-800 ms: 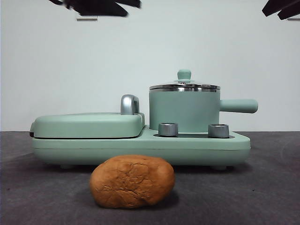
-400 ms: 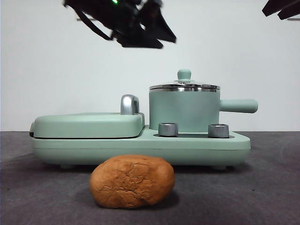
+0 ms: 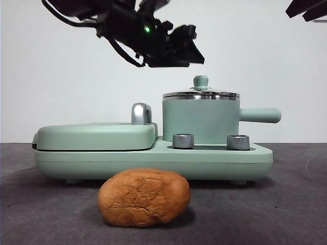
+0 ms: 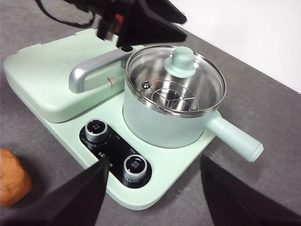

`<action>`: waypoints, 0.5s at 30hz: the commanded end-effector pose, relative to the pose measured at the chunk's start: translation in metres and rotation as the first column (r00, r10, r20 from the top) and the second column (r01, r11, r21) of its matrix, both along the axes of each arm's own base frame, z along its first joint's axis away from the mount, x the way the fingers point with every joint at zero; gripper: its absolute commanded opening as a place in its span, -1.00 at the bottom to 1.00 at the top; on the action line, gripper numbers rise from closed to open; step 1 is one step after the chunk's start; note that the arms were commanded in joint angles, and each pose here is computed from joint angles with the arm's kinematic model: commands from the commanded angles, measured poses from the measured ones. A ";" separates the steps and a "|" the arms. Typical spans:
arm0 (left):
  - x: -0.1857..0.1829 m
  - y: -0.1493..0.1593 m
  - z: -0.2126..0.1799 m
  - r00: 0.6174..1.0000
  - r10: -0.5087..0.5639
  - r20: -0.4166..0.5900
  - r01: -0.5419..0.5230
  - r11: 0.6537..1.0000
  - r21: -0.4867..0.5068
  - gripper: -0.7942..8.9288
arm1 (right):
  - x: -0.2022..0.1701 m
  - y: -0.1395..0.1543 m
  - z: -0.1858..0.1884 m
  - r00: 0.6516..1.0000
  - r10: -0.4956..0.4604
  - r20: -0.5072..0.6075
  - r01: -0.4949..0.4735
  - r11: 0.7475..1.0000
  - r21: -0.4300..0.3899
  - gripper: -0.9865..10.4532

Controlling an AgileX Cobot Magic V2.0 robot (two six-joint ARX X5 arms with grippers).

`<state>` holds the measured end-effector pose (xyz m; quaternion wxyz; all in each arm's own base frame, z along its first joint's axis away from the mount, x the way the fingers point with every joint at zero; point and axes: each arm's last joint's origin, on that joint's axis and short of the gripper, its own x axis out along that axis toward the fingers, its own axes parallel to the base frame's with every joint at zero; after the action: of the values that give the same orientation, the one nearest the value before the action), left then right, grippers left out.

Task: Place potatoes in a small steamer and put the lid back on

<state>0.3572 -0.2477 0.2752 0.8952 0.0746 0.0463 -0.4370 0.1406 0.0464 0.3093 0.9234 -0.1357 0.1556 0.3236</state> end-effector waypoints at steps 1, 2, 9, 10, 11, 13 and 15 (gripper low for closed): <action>0.008 -0.010 0.000 1.000 -0.006 0.023 0.006 1.000 -0.011 -0.32 | 0.000 0.001 0.006 1.000 0.003 0.017 -0.003 1.000 0.007 -0.29; 0.010 -0.011 0.000 1.000 -0.006 0.018 0.006 1.000 -0.014 -0.32 | 0.000 0.001 0.006 1.000 0.003 0.018 -0.003 1.000 0.007 -0.29; 0.014 -0.017 -0.005 0.999 -0.002 -0.042 0.000 0.999 -0.049 -0.32 | 0.000 0.001 0.006 1.000 0.003 0.018 -0.003 1.000 0.007 -0.29; 0.015 -0.017 -0.006 0.999 -0.002 -0.048 0.000 0.999 -0.047 -0.32 | 0.000 0.001 0.006 1.000 0.003 0.018 -0.003 1.000 0.007 -0.29; 0.015 -0.017 -0.008 0.999 -0.002 -0.054 0.000 0.999 -0.043 -0.32 | 0.000 0.001 0.006 1.000 0.003 0.018 -0.003 1.000 0.007 -0.29; 0.015 -0.017 -0.010 0.998 -0.002 -0.066 0.000 0.999 -0.034 -0.32 | 0.000 0.001 0.006 1.000 0.003 0.018 -0.003 1.000 0.007 -0.29; 0.015 -0.017 -0.012 0.997 -0.002 -0.079 0.000 1.000 -0.024 -0.32 | 0.000 0.001 0.006 1.000 0.002 0.018 -0.003 1.000 0.006 -0.29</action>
<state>0.3697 -0.2572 0.2648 0.8947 0.0511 0.0786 -0.4367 0.1406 0.0464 0.3093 0.9234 -0.1357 0.1556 0.3236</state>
